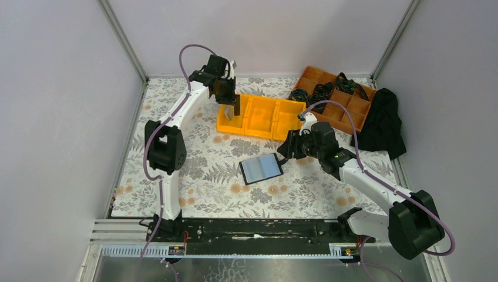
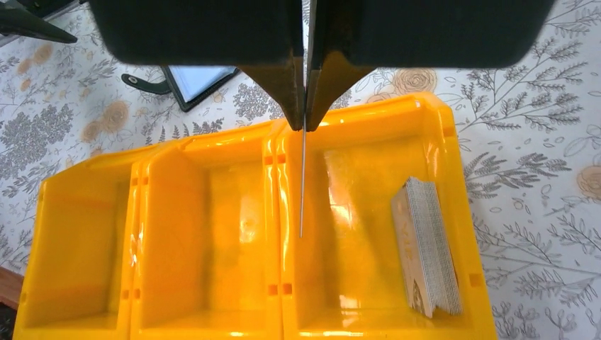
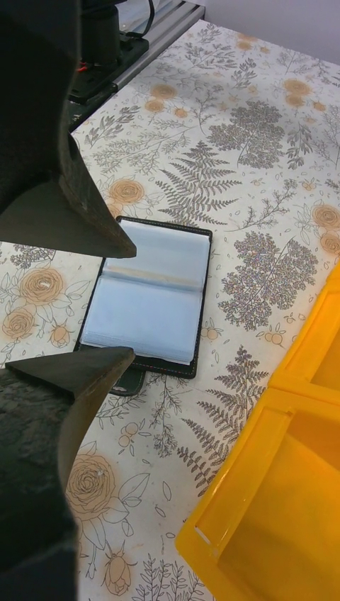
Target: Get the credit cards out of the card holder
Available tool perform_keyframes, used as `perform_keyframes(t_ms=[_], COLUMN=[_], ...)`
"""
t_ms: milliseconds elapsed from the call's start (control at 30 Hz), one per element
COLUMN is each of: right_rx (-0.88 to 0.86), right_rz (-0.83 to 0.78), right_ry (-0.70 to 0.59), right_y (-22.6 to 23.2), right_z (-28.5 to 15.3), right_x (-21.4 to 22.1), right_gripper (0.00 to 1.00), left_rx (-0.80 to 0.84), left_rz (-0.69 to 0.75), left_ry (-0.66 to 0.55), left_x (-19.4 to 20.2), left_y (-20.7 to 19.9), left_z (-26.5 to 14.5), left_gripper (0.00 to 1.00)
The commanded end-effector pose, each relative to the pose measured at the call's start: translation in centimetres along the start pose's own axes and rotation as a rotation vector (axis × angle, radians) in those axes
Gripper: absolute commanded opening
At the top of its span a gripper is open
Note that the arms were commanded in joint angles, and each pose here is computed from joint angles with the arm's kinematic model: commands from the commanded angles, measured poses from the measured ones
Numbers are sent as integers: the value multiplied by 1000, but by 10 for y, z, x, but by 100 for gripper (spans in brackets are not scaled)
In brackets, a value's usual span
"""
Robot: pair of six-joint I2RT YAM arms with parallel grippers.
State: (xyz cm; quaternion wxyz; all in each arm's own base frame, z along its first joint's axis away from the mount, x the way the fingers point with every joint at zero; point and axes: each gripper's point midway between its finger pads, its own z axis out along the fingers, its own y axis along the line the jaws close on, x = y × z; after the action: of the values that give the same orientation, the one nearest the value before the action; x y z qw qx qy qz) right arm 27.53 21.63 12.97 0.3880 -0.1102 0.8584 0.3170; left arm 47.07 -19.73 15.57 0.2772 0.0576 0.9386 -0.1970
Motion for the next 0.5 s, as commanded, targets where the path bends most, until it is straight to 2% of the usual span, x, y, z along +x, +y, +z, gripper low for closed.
perform_keyframes(t_ms=[0,233,467], right_rx=[-10,-11,-18], right_rz=[-29,-25,-17], right_ry=[-26,-17,7], right_y=[2,1,0], right_z=[2,5,10], right_x=[-9,-6,-1], right_gripper=[57,57,57], left_rx=[-50,-85,-132], left_rz=[18,32,45], left_ry=[17,104,96], left_x=[-13,-16,-23], left_y=[15,47,65], left_z=[-5,20,30], left_gripper=[0,0,0])
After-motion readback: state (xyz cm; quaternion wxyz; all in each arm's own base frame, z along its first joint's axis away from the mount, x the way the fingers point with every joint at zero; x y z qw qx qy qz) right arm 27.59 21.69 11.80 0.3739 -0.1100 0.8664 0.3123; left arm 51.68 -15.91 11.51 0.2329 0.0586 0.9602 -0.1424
